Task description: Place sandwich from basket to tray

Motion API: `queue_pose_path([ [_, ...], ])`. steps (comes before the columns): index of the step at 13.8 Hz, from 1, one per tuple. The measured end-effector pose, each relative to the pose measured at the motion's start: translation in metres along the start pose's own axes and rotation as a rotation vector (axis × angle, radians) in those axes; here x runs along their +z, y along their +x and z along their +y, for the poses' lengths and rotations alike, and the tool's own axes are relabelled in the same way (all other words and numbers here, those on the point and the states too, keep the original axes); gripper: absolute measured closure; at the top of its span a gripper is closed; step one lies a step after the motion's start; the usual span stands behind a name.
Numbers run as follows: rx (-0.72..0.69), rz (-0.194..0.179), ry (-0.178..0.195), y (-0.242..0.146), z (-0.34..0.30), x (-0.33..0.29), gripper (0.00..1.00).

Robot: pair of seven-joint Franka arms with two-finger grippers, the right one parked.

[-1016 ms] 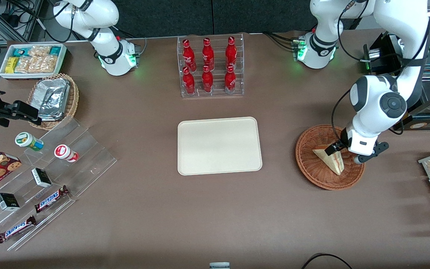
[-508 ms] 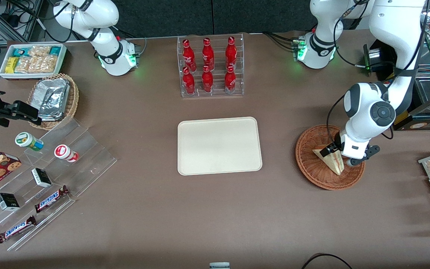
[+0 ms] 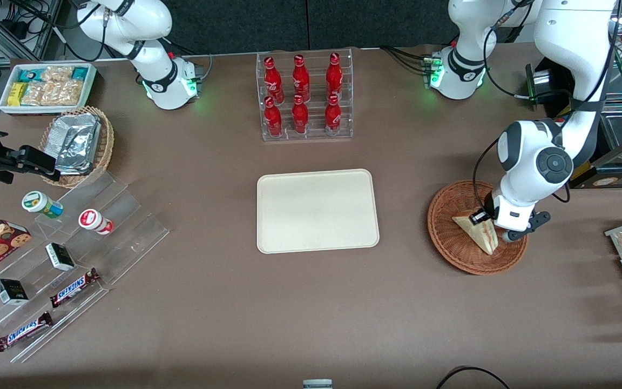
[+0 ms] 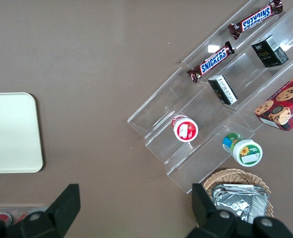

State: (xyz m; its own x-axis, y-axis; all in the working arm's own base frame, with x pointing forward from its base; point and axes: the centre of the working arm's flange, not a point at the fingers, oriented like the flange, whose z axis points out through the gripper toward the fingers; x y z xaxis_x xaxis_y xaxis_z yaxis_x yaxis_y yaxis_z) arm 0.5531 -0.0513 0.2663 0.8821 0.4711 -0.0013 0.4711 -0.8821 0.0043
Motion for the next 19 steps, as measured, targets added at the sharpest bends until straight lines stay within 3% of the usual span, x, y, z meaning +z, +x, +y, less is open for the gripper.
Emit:
queue_pose_path([
  [1,0.01,0.004,0.006,0.002,0.001,-0.005,0.71],
  [5,0.076,-0.045,0.107,0.013,0.009,-0.073,0.85],
  [9,0.168,-0.046,0.11,-0.004,0.068,-0.152,0.85],
  [13,0.272,-0.054,0.093,-0.081,0.159,-0.161,0.85],
  [19,0.448,-0.094,0.089,-0.205,0.278,-0.115,0.85],
])
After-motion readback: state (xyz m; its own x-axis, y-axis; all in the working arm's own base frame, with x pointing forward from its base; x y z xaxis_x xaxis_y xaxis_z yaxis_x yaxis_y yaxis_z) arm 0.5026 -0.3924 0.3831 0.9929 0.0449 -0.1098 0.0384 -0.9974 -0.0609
